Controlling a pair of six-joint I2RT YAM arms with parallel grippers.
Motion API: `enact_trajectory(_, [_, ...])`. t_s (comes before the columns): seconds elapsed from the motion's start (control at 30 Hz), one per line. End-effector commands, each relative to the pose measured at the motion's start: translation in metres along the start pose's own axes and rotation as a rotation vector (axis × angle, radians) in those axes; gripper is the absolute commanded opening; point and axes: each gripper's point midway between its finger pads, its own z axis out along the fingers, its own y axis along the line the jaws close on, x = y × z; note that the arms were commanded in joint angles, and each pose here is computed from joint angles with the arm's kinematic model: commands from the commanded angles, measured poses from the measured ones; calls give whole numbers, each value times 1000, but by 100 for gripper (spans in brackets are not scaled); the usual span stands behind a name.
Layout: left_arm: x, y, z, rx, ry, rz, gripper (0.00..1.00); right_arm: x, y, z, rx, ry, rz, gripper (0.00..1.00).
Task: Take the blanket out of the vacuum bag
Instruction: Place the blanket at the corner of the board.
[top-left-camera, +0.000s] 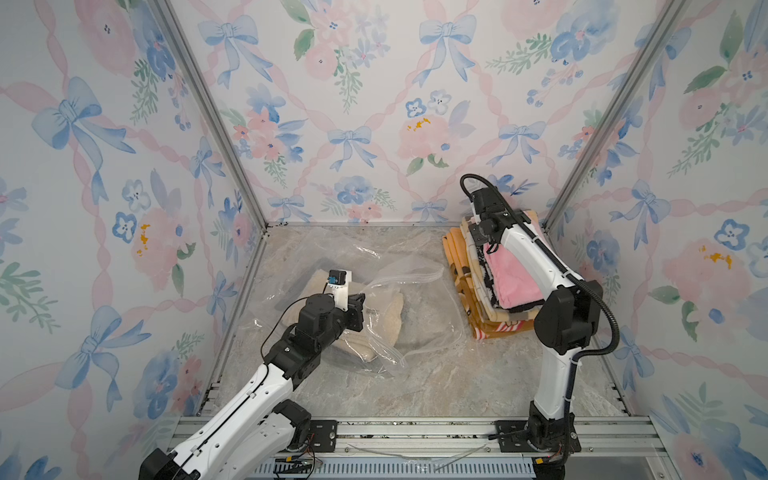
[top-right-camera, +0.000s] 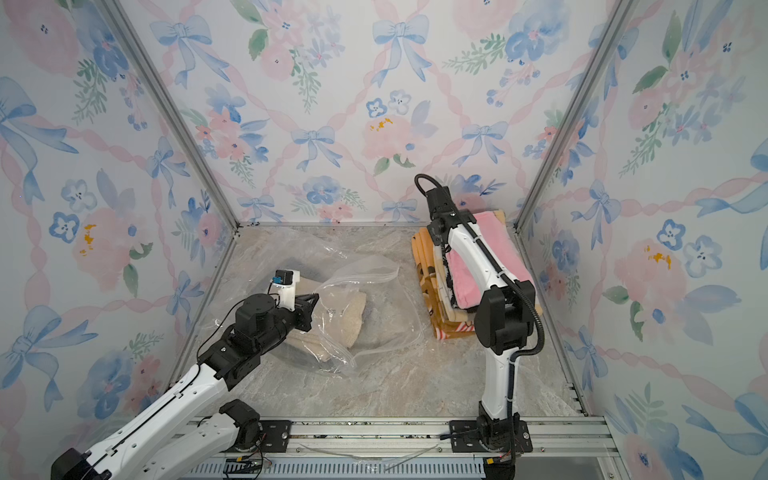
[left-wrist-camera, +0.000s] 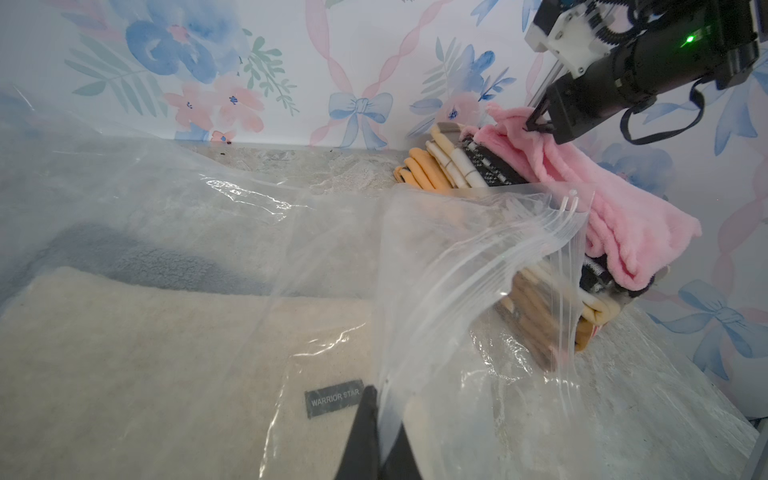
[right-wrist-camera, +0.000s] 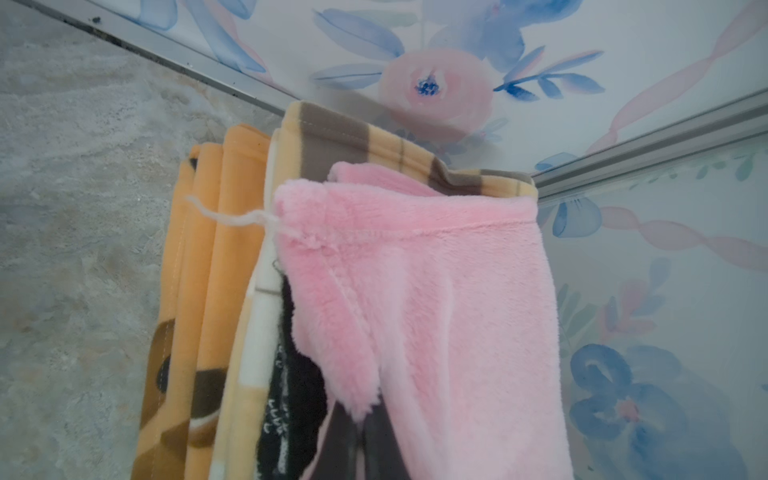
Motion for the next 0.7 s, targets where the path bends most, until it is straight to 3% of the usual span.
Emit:
enact_trajectory(0.0, [5, 1, -2, 3, 14, -21, 0, -14, -19, -20, -45, -51, 101, 0])
enact_trajectory(0.27, [4, 4, -3, -13, 14, -20, 0, -39, -21, -21, -80, -126, 178, 0])
enact_trajectory(0.67, [5, 6, -5, -27, 17, -18, 0, -22, 45, 38, -212, -26, 161, 0])
